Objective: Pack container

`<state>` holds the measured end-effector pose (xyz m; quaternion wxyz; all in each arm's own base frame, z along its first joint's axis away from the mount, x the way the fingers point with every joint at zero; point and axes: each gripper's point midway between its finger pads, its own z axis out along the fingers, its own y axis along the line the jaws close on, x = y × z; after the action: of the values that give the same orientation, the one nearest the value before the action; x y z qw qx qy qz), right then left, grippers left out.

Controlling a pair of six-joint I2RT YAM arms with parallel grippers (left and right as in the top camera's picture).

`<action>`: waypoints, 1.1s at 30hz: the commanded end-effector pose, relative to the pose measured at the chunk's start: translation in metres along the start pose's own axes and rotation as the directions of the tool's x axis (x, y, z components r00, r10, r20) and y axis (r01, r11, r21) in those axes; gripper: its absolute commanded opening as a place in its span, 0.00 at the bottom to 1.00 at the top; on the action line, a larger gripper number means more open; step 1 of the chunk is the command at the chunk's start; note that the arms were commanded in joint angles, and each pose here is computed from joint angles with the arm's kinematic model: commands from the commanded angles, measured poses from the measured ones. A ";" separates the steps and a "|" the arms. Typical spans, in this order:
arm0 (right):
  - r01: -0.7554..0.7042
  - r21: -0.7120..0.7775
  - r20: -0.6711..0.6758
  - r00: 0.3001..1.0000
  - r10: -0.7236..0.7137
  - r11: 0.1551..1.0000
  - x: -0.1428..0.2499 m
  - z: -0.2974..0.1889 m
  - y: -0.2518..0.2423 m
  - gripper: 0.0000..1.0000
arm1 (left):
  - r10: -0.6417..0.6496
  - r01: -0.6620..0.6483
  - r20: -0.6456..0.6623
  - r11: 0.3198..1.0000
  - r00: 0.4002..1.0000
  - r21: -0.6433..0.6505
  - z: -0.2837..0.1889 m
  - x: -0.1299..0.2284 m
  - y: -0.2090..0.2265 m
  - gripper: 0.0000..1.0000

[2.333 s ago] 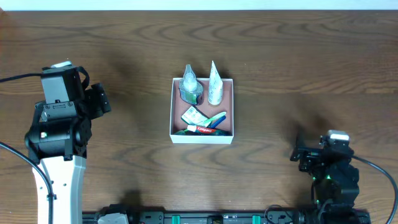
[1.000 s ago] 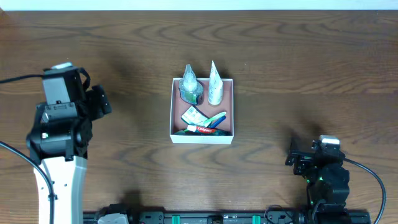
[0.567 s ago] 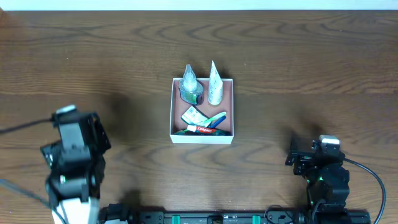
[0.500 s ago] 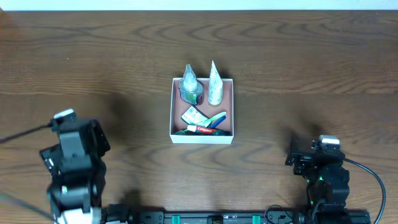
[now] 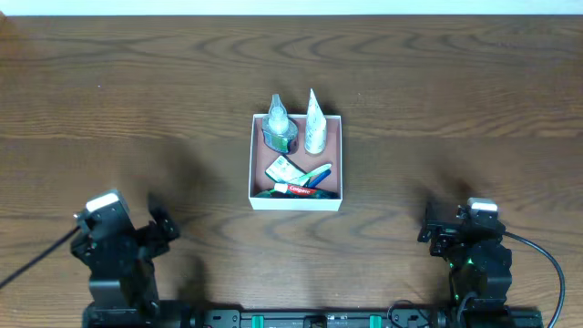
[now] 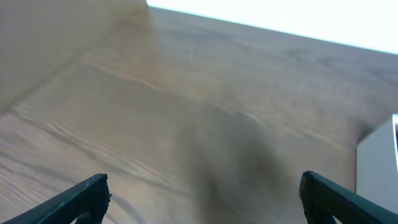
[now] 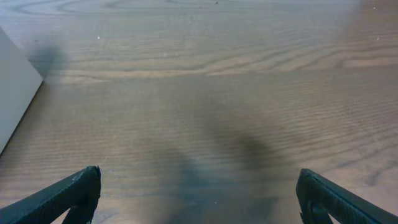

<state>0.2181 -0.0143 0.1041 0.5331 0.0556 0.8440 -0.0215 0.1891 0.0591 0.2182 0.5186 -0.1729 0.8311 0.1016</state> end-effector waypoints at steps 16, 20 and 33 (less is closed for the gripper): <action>0.009 0.004 0.003 1.000 -0.009 1.000 0.000 0.000 -0.001 0.99 | -0.091 0.100 -0.216 0.995 0.972 0.031 0.030 0.109 -0.009 0.98; 0.009 0.004 0.003 1.000 -0.009 1.000 0.000 0.000 -0.001 0.99 | -0.070 0.081 -0.272 0.996 0.960 0.027 0.038 0.135 -0.010 0.98; 0.009 0.004 0.003 1.000 -0.009 1.000 0.000 0.000 -0.001 0.99 | -0.073 0.086 -0.263 0.996 0.962 0.038 0.047 0.158 -0.011 0.98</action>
<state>0.2181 -0.0143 0.1041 0.5331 0.0557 0.8440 -0.0216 0.1703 0.0379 0.0617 0.4101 -0.2003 0.8888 0.0425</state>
